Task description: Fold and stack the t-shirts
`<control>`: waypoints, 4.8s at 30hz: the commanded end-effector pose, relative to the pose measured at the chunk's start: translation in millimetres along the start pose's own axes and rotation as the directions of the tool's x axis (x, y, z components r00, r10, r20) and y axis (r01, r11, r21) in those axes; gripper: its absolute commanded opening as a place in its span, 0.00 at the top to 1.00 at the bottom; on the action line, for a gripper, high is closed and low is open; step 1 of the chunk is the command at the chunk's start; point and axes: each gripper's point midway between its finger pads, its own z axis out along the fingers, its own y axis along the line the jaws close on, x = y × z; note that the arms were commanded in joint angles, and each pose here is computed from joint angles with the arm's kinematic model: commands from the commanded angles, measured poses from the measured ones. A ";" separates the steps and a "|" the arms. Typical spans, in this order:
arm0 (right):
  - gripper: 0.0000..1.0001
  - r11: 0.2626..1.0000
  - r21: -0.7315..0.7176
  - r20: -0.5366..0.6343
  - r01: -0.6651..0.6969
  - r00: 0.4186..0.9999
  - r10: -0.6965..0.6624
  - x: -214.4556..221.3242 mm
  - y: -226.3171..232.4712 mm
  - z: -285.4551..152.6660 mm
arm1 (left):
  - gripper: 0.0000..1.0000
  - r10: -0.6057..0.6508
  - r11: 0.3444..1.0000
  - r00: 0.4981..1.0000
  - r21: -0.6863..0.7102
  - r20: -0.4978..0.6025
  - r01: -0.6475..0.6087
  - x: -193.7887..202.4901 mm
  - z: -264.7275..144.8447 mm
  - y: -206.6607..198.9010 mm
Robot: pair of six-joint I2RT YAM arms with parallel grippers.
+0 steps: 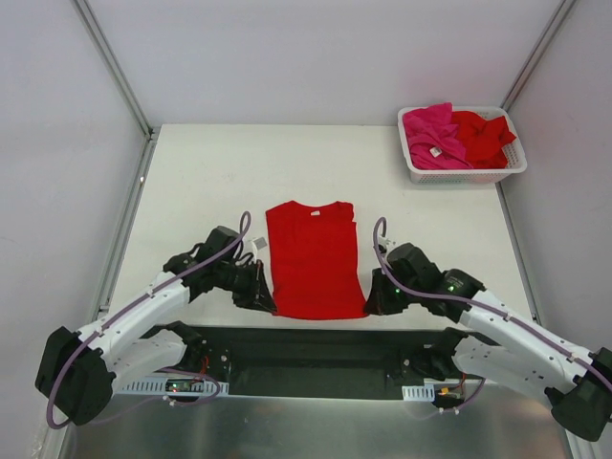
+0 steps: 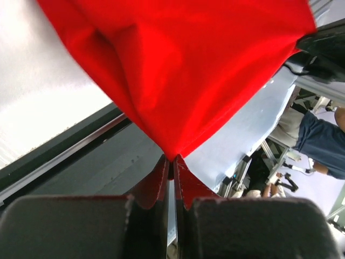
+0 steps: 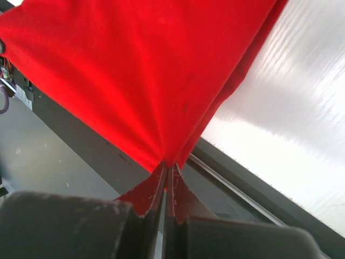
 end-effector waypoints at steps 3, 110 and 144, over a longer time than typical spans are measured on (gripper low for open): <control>0.99 0.995 0.083 0.050 0.064 0.996 -0.068 -25.4 0.1 -18.4 | 1.00 0.083 0.996 0.994 -0.027 0.065 -0.082 -29.8 -17.2 -31.1; 0.99 0.980 0.194 0.058 0.053 0.996 -0.065 -279.6 -48.5 44.8 | 1.00 0.336 0.930 0.916 -0.228 0.219 -0.287 -274.3 -48.4 -39.3; 0.99 0.985 0.172 0.018 0.003 1.000 -0.006 -306.3 -66.9 78.0 | 1.00 0.221 0.968 0.953 -0.166 0.210 -0.188 -340.0 -32.1 4.9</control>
